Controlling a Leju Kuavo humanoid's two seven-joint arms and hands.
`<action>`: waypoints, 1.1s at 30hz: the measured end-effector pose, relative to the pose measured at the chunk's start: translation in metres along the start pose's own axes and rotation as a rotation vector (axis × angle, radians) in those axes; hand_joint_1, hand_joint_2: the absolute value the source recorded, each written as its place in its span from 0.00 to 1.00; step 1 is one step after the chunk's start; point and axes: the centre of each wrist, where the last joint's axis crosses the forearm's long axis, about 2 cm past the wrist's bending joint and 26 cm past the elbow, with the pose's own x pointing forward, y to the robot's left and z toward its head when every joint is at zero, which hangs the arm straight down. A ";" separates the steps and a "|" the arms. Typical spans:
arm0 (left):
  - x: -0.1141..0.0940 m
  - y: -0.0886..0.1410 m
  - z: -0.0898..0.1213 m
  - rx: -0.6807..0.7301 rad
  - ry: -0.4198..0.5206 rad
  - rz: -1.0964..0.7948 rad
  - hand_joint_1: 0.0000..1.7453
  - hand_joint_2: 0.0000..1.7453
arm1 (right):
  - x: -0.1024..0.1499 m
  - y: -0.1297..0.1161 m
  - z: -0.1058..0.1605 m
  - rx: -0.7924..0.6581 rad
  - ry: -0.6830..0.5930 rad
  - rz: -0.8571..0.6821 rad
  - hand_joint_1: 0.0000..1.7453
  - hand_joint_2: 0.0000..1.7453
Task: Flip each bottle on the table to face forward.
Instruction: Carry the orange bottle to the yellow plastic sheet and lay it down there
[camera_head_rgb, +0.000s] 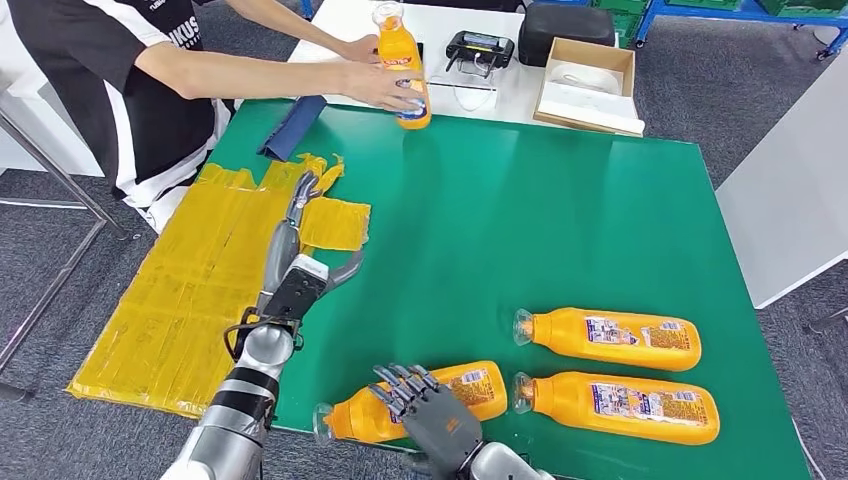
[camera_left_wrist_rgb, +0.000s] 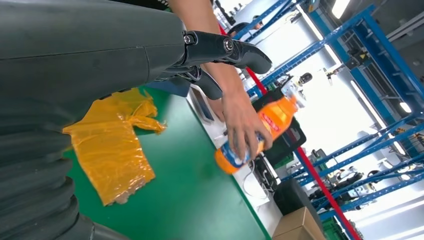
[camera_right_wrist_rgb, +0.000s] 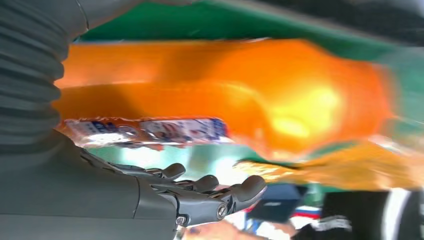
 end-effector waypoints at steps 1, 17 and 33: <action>0.000 0.000 0.003 0.002 0.004 0.001 0.00 1.00 | -0.001 0.001 -0.002 -0.003 0.024 0.033 0.00 1.00; 0.002 0.003 0.011 0.011 0.013 0.003 0.00 1.00 | -0.002 0.006 -0.010 -0.003 0.079 0.059 0.00 1.00; 0.000 0.003 0.022 0.004 0.039 0.019 0.00 1.00 | -0.007 0.005 -0.018 -0.027 0.173 0.093 0.00 1.00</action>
